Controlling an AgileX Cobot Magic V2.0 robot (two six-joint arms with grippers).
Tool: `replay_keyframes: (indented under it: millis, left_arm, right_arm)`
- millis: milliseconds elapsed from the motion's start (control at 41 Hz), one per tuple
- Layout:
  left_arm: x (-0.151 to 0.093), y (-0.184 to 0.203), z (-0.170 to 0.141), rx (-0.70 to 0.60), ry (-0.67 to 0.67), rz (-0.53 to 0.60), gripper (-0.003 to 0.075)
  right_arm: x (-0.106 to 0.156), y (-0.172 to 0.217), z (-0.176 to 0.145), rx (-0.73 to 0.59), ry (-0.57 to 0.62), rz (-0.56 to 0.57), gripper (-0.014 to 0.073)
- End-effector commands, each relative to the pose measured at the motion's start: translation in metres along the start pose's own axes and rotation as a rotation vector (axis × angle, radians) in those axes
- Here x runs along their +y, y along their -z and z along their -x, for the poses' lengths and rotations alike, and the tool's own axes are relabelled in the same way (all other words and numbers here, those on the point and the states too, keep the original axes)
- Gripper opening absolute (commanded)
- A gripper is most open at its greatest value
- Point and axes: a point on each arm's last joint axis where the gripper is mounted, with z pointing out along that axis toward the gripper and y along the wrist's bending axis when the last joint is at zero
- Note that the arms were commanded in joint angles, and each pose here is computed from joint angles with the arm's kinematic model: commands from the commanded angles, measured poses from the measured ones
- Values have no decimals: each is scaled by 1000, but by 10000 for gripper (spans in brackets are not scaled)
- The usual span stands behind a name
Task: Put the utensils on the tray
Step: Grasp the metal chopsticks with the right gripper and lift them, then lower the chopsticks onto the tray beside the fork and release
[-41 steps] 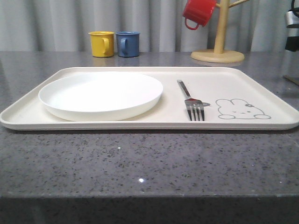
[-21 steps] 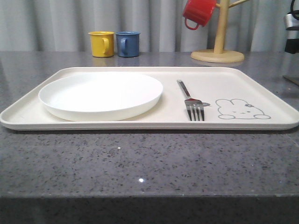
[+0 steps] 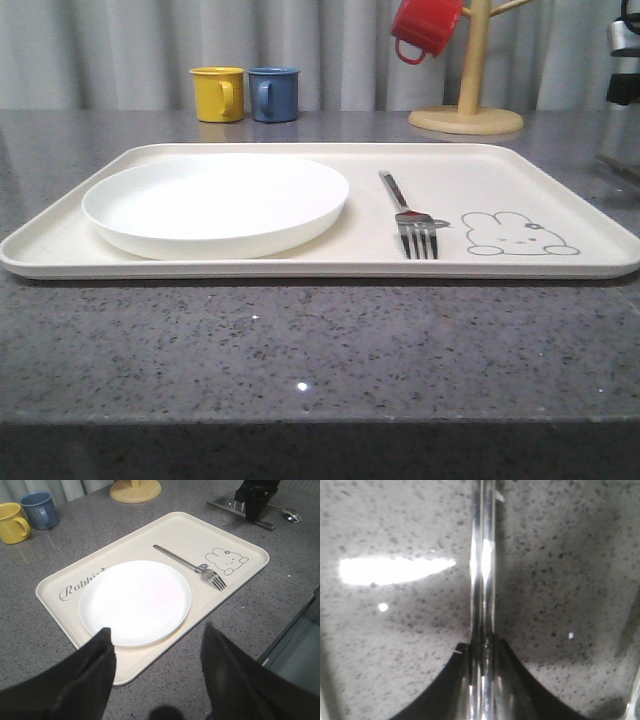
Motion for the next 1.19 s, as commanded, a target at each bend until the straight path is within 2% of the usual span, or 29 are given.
replay_keyframes:
  millis: [0,146,317,463,658,902,1170]
  left_arm:
    - [1,4,14,-99,13,5,368]
    - [1,4,14,-99,13,5,368]
    - [1,4,14,-99,13,5,368]
    - [1,4,14,-99,13,5,368]
    - [1,4,14,-99,13,5,368]
    - [1,4,14,-99,13,5,368]
    - [1,4,14,-99,13,5,368]
  right_arm:
    - [11,38,-17,-5,34,28,46]
    - [46,52,-27,-38,120,89,46]
    - [103,54,-42,-20,243,198,46]
    - [133,54,-50,-39,252,220,46]
    - [136,54,-48,-57,107,224,46]
    - [139,48,-44,-48,-11,243,46]
    - [147,24,-36,34,-38,270,46]
